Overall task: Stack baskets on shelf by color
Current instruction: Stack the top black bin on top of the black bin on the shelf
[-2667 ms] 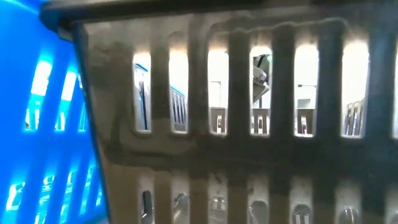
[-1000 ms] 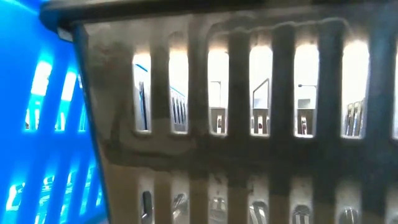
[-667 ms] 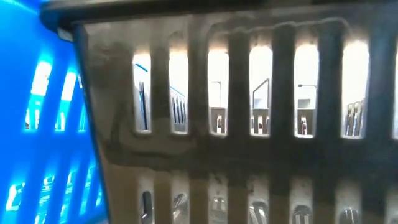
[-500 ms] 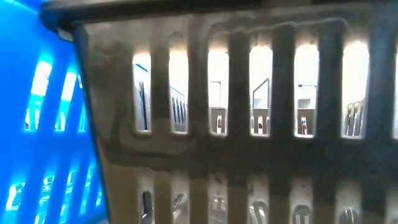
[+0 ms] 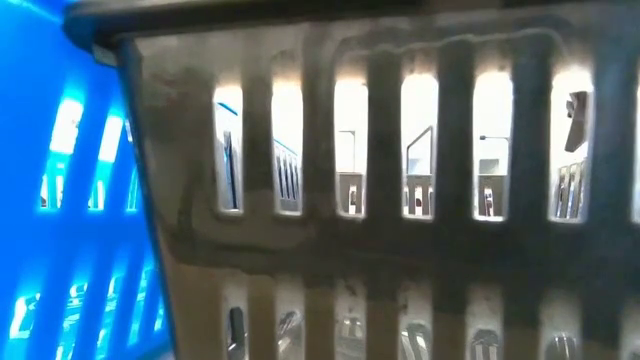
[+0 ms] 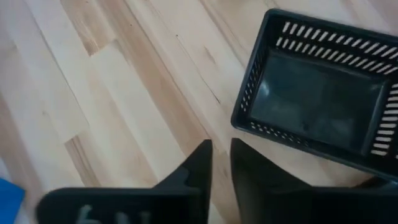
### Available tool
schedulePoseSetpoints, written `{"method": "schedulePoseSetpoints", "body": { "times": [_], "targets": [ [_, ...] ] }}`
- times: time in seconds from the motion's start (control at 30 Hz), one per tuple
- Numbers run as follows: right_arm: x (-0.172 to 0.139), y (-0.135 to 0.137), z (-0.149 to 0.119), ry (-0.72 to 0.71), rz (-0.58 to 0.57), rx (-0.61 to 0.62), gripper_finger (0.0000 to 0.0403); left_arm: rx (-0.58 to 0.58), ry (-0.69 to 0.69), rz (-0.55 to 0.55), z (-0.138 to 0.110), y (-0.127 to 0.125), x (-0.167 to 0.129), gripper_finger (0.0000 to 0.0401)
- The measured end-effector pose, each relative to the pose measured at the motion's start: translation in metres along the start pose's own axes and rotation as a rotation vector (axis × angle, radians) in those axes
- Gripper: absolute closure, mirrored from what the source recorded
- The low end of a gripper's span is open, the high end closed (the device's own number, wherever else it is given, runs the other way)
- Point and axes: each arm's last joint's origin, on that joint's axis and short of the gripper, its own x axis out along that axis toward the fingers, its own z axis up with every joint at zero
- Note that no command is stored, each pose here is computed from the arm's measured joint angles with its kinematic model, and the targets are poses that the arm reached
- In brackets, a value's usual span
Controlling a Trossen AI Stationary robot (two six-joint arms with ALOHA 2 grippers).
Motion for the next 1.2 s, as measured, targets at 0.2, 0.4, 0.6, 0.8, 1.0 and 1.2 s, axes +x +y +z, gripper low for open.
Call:
{"method": "schedulePoseSetpoints", "body": {
  "times": [0.2,0.4,0.6,0.8,1.0,1.2],
  "targets": [
    [0.014,0.003,0.014,0.035,0.029,0.106,0.0258,0.018,0.007,-0.025,0.0,-0.002,0.0,0.0401],
    [0.032,0.007,0.035,0.001,0.042,0.169,0.0218,0.101,0.007,-0.025,0.0,-0.002,-0.001,0.0401],
    [0.055,0.009,0.053,0.01,0.037,0.228,0.0218,0.18,0.021,-0.035,-0.001,-0.002,-0.001,0.0401],
    [0.084,0.007,0.059,0.101,-0.03,0.245,0.0226,0.239,0.02,-0.036,-0.001,-0.002,-0.001,0.0401],
    [0.103,0.004,0.059,0.193,-0.092,0.256,0.0225,0.271,0.024,-0.041,-0.001,-0.002,-0.001,0.0401],
    [0.097,0.007,0.074,0.188,-0.088,0.249,0.0227,0.271,0.024,-0.04,0.0,-0.002,-0.001,0.0401]
  ]
}}
